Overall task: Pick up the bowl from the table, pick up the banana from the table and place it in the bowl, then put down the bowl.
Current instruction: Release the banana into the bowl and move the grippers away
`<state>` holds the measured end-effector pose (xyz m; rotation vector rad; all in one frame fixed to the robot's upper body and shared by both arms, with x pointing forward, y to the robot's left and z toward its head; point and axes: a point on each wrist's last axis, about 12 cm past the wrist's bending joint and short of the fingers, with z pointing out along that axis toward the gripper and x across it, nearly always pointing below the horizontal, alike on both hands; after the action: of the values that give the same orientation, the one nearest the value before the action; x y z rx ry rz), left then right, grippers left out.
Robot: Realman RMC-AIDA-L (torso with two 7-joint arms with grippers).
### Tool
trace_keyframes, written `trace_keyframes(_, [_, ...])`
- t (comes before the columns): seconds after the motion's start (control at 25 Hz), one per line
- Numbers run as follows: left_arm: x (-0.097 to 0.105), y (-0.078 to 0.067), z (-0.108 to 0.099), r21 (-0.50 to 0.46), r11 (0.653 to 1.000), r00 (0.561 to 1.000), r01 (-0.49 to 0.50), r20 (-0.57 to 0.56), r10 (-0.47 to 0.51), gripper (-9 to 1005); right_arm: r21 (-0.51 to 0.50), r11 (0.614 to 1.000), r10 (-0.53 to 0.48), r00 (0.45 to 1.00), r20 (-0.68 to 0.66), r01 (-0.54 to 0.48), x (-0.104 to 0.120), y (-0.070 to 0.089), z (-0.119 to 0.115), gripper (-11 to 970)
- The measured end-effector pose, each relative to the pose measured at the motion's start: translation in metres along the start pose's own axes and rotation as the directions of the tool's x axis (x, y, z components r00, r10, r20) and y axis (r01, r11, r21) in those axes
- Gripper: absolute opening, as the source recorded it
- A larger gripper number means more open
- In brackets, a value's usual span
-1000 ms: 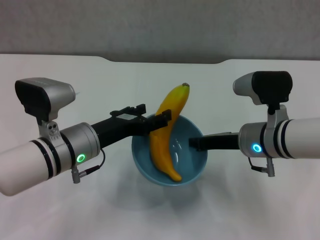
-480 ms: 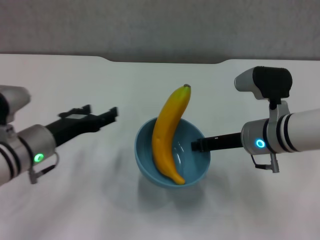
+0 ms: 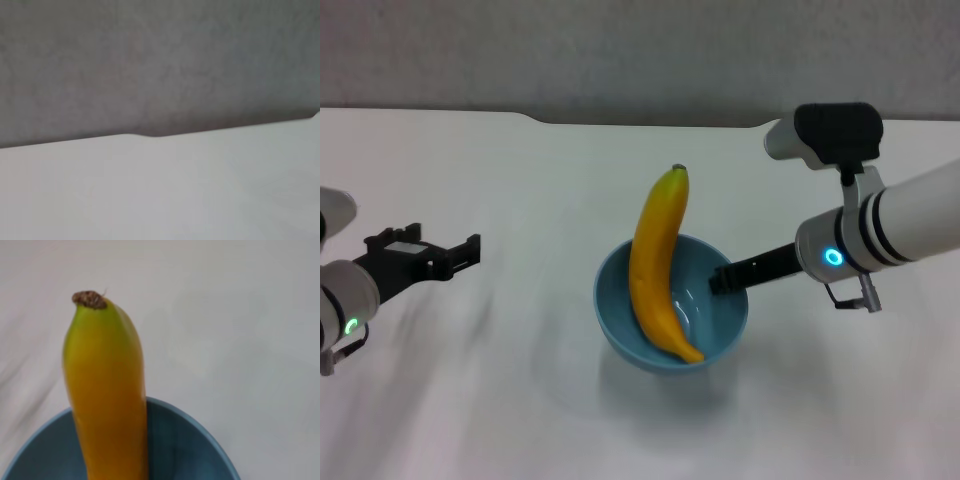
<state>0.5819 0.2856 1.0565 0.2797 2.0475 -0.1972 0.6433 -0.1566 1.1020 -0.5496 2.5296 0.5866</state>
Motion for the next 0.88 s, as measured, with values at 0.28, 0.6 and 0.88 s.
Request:
trace_keyframes(0.28, [0.007,-0.023,0.007,-0.139,0.977,0.987,-0.163,-0.013,0.163,893,0.015,1.0,-0.024,1.0,0.008,0.024,-0.006,0.003,0.002,33])
trace_keyframes(0.6, [0.004,-0.061,0.003,-0.229,0.931,0.953,-0.284,0.043,0.301,893,0.066,0.998,-0.014,1.0,0.024,0.012,0.001,-0.006,0.009,33])
trace_keyframes(0.88, [0.006,-0.075,0.0,-0.272,0.91,0.938,-0.313,0.061,0.341,894,0.069,0.998,0.006,0.999,0.032,-0.008,0.006,-0.007,0.014,33])
